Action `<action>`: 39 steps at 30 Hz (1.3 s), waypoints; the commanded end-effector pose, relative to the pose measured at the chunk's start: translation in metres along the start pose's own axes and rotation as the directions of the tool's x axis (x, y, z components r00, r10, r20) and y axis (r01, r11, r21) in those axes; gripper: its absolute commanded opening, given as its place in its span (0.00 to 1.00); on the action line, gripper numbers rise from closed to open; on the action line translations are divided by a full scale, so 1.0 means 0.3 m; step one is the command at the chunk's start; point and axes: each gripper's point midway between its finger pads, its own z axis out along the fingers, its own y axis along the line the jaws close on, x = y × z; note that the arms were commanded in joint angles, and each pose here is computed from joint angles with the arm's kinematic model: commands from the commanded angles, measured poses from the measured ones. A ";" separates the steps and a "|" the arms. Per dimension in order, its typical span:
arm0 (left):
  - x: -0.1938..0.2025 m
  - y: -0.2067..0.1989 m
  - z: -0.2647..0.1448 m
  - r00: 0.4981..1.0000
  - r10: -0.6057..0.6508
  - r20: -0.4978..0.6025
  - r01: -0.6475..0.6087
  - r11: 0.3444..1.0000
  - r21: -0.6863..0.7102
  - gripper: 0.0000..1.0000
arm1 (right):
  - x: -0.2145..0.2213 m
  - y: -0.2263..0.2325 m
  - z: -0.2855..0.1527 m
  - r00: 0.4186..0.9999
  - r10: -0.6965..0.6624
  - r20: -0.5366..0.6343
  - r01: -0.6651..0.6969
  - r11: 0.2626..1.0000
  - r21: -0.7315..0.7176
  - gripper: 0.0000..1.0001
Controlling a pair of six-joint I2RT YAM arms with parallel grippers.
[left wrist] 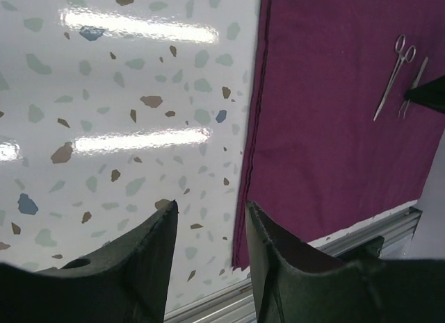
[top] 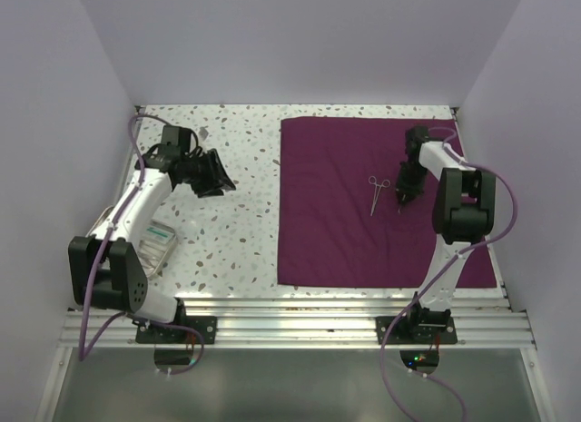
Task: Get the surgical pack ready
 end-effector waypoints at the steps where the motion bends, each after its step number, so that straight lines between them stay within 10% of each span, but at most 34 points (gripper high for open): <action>1: -0.005 -0.123 -0.060 0.998 0.042 0.037 -0.046 0.992 0.116 0.47 | -0.023 -0.009 -0.037 0.999 -0.014 0.034 0.015 1.000 -0.011 0.00; 13: 0.046 -0.309 -0.078 0.998 -0.067 0.004 0.061 0.925 0.374 0.57 | 0.019 0.225 -0.424 0.964 -0.150 0.218 0.197 0.957 -0.211 0.00; 25: 0.165 -0.554 -0.068 0.997 -0.074 0.008 0.062 0.882 0.467 0.60 | 0.590 0.655 -0.797 0.867 -0.407 0.287 0.477 0.514 -0.713 0.00; 39: 0.298 -0.673 -0.021 0.992 -0.115 -0.055 0.127 0.861 0.493 0.53 | 0.736 0.716 -0.949 0.827 -0.447 0.341 0.519 0.372 -0.770 0.00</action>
